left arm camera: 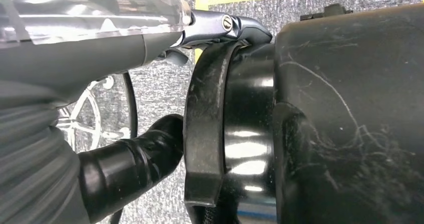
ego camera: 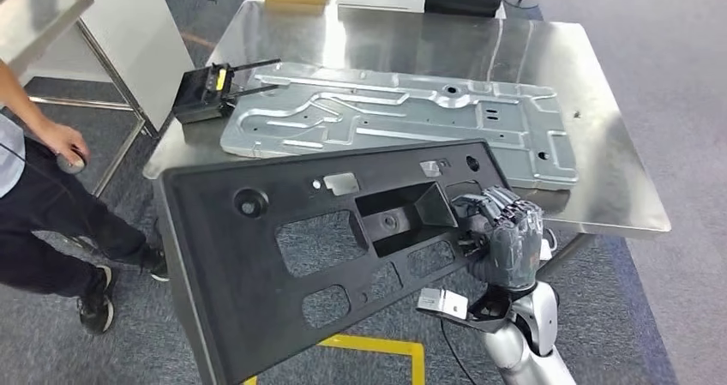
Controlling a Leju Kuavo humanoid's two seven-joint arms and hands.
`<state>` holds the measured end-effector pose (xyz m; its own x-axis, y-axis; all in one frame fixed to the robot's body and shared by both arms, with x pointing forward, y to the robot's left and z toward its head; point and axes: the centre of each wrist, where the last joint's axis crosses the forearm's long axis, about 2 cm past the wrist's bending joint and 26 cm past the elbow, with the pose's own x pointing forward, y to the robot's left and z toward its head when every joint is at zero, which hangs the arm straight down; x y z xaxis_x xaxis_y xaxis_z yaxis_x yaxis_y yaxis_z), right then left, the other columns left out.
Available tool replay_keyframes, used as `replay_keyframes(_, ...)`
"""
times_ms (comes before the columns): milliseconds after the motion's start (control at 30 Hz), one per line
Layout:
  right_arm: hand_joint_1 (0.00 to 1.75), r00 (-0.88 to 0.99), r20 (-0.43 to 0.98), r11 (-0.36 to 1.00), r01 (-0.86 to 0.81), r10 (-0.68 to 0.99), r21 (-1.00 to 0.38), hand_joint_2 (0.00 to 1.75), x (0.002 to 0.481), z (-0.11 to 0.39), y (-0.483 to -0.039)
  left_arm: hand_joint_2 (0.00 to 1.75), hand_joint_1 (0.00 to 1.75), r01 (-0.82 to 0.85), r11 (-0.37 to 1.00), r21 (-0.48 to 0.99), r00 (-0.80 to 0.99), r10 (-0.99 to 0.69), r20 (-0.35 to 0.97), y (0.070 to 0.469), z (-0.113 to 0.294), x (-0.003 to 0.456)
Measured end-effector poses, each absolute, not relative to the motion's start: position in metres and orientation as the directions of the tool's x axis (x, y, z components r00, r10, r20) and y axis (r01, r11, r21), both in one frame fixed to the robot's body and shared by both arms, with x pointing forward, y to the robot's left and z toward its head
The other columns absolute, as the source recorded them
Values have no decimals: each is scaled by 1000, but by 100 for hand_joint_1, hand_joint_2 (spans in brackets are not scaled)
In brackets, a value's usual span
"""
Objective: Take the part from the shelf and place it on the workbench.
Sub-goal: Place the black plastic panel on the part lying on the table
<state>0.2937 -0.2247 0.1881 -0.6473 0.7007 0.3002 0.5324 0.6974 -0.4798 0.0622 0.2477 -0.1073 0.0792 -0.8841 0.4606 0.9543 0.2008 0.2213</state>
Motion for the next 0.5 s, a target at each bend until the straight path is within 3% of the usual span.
replay_keyframes(500, 175, -619, 297, 675, 567, 728, -473, 175, 304, 197, -231, 175, 0, 958, 191, 215, 71, -883, 464, 244, -107, 65)
